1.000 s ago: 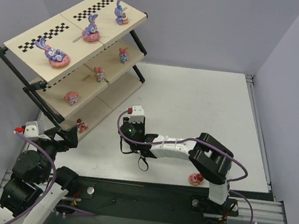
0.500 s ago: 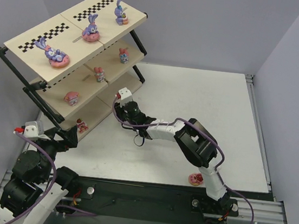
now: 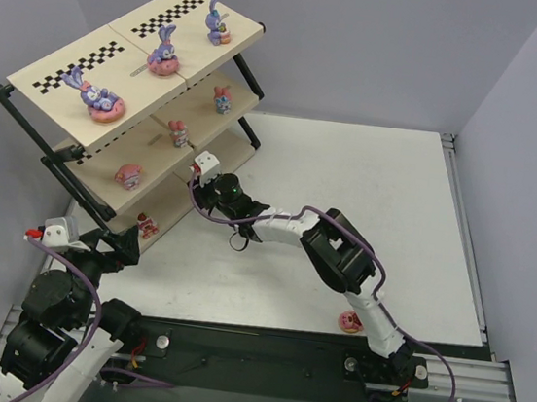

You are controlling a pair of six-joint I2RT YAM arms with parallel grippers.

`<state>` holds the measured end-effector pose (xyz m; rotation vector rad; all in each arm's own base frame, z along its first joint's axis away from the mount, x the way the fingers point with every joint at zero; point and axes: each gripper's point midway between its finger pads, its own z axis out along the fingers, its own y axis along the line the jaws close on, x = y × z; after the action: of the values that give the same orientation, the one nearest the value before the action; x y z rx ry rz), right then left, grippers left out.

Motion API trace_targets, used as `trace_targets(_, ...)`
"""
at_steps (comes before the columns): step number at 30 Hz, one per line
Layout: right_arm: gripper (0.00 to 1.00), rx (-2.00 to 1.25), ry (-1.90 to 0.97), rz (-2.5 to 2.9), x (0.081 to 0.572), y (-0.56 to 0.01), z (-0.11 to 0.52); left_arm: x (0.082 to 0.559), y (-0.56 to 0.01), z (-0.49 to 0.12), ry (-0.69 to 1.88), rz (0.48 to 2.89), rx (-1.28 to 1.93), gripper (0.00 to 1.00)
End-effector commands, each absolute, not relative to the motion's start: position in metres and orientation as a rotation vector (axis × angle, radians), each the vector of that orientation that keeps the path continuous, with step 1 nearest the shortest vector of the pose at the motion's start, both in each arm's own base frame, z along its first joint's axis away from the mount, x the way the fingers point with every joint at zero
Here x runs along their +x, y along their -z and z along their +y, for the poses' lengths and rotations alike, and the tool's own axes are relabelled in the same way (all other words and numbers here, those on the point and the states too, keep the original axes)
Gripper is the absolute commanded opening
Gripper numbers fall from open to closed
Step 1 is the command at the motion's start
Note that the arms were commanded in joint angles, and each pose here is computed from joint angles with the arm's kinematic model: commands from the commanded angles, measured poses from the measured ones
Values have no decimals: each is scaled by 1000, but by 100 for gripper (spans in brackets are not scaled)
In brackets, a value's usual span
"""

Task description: Place and organize the plastic toys onto the shelf

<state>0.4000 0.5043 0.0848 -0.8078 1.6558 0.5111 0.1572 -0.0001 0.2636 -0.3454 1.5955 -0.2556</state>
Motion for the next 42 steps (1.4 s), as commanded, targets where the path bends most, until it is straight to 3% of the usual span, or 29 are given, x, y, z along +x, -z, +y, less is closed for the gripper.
trace_targets(1,0,-790,-573,1525,413,-120,524,138,-290,9,316,1434,-365,97)
trace_targets(9,0,-796,-594,1528,421,-117,527,138,-290,9,316,1435,-367,97)
trace_targets(23,9,-813,-603,1575,426,-114,534,138,-289,10,313,1436,-372,97)
trace_targets(42,10,-693,-619,1552,417,-122,530,138,-291,10,317,1432,-372,97)
